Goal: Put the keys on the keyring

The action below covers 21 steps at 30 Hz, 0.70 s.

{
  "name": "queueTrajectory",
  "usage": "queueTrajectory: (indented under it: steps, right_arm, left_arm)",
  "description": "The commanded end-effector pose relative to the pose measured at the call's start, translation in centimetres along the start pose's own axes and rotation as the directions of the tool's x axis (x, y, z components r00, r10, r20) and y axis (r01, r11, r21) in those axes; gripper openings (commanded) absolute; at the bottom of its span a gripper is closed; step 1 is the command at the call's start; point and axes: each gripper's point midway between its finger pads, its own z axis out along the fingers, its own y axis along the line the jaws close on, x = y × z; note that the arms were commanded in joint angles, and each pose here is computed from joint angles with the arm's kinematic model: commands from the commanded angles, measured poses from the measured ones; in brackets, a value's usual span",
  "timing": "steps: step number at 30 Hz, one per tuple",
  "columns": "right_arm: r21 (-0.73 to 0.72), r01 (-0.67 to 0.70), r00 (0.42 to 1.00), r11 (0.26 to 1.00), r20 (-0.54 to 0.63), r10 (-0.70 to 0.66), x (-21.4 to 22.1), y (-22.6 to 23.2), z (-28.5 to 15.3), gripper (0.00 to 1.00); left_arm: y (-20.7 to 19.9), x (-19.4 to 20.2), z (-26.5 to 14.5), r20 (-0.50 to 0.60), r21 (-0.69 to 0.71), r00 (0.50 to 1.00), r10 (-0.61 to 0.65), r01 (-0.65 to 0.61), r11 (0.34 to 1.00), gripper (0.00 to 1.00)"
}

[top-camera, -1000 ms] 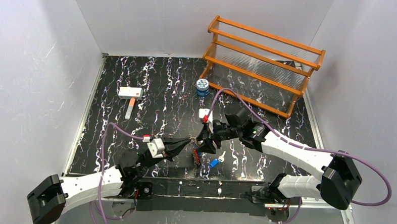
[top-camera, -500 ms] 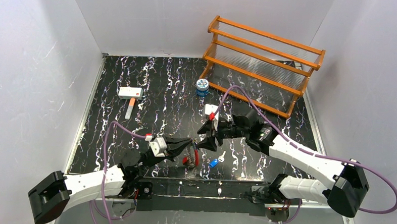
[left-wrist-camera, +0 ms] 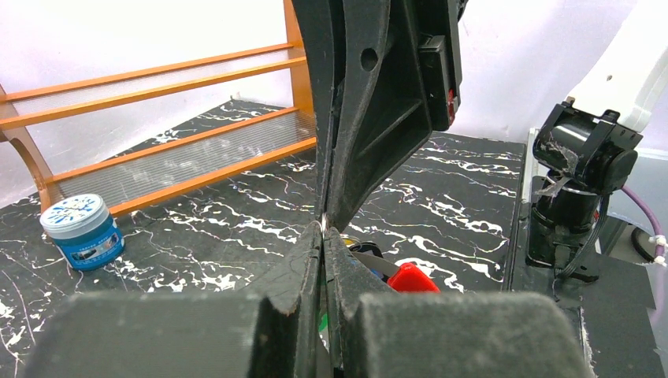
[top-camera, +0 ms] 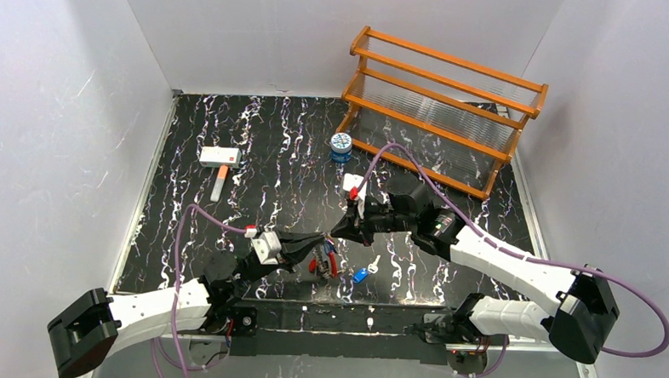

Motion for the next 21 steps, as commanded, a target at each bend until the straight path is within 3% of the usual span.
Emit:
queueTrajectory:
  steps: [1, 16, 17, 21]
  right_arm:
    - [0.033, 0.01, 1.0, 0.999, 0.022, -0.01, -1.1, -0.5, -0.3, 0.01]
    - [-0.046, -0.056, 0.998, 0.997, -0.045, 0.054, 1.4, -0.1, 1.4, 0.01]
    - [-0.051, -0.06, 0.997, 0.997, -0.047, 0.058, 1.4, -0.1, 1.5, 0.03]
    - [-0.07, -0.056, 0.998, 0.996, -0.032, 0.054, 1.0, 0.1, 1.7, 0.3]
  left_arm:
    - [-0.3, 1.7, -1.9, -0.002, 0.001, 1.0, -0.005, 0.005, 1.0, 0.0]
    - [-0.7, 1.3, -1.8, 0.012, 0.023, 1.0, -0.001, 0.001, 1.0, 0.0]
    - [-0.7, 1.3, -1.8, 0.012, 0.023, 1.0, -0.003, 0.002, 1.0, 0.0]
    - [-0.7, 1.4, -1.8, 0.01, 0.025, 1.0, -0.001, 0.001, 1.0, 0.0]
